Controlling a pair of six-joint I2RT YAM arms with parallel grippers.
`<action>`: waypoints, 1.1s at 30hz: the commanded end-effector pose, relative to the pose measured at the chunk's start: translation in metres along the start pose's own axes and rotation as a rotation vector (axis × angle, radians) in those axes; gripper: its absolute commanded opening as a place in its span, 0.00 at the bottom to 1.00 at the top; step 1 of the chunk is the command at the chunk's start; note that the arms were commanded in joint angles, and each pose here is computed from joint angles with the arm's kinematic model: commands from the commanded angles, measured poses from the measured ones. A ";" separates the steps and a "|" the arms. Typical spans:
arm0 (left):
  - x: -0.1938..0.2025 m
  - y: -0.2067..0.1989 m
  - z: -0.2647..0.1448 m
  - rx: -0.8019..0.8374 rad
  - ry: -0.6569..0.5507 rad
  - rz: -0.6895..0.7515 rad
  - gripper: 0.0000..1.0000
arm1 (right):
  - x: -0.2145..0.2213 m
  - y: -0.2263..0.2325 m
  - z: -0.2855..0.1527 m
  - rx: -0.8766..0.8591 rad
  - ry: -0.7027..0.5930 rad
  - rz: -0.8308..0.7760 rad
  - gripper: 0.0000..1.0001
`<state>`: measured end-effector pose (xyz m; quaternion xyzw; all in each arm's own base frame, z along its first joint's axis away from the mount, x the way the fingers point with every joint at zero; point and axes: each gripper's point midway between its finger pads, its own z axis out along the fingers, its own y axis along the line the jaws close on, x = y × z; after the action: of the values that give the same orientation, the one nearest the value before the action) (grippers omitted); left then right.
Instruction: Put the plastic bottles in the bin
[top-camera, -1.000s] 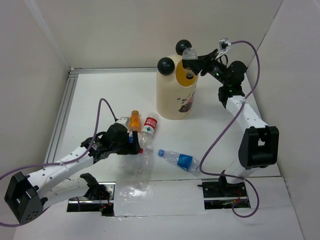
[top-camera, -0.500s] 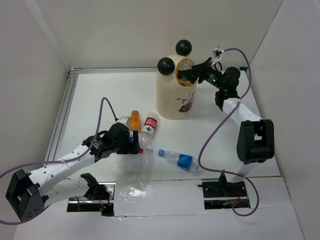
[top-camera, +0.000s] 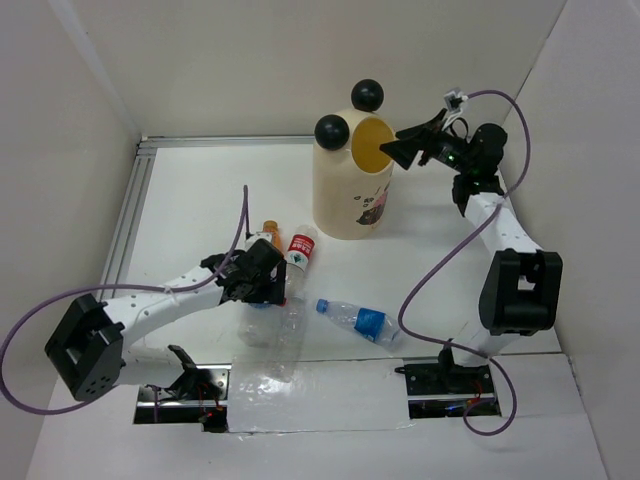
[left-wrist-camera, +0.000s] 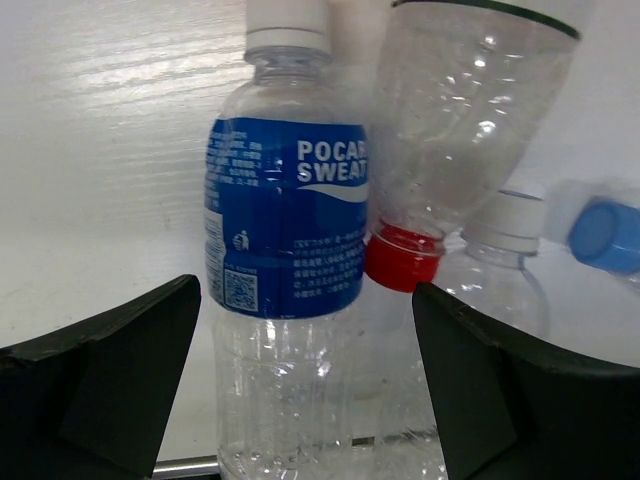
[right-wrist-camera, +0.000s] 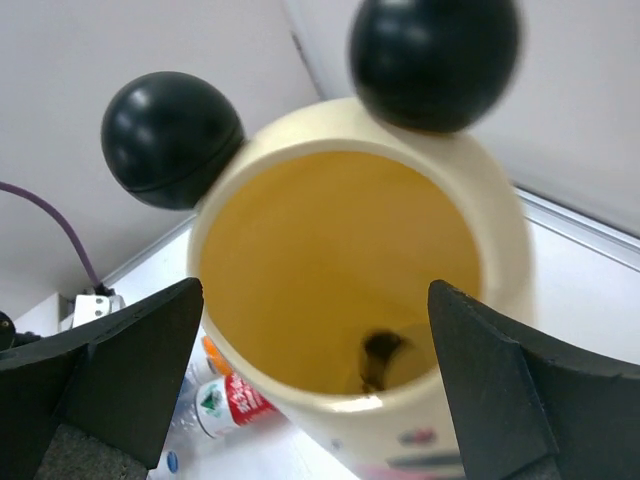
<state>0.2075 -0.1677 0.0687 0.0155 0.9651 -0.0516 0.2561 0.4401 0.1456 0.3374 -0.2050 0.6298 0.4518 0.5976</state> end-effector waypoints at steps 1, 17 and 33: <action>-0.012 0.008 0.003 -0.106 -0.022 -0.014 1.00 | -0.042 0.012 -0.025 0.009 -0.014 -0.107 1.00; -0.014 0.012 0.035 -0.122 0.045 -0.076 0.68 | 0.007 0.042 -0.084 0.019 0.165 -0.209 1.00; 0.012 0.016 0.041 -0.094 0.121 -0.032 0.80 | 0.037 0.037 -0.122 0.093 0.328 -0.114 1.00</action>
<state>0.2411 -0.1615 0.0472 -0.0234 0.9688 -0.0113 0.2466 0.3470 0.0729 0.3012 -0.2713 0.7231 0.3387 0.5374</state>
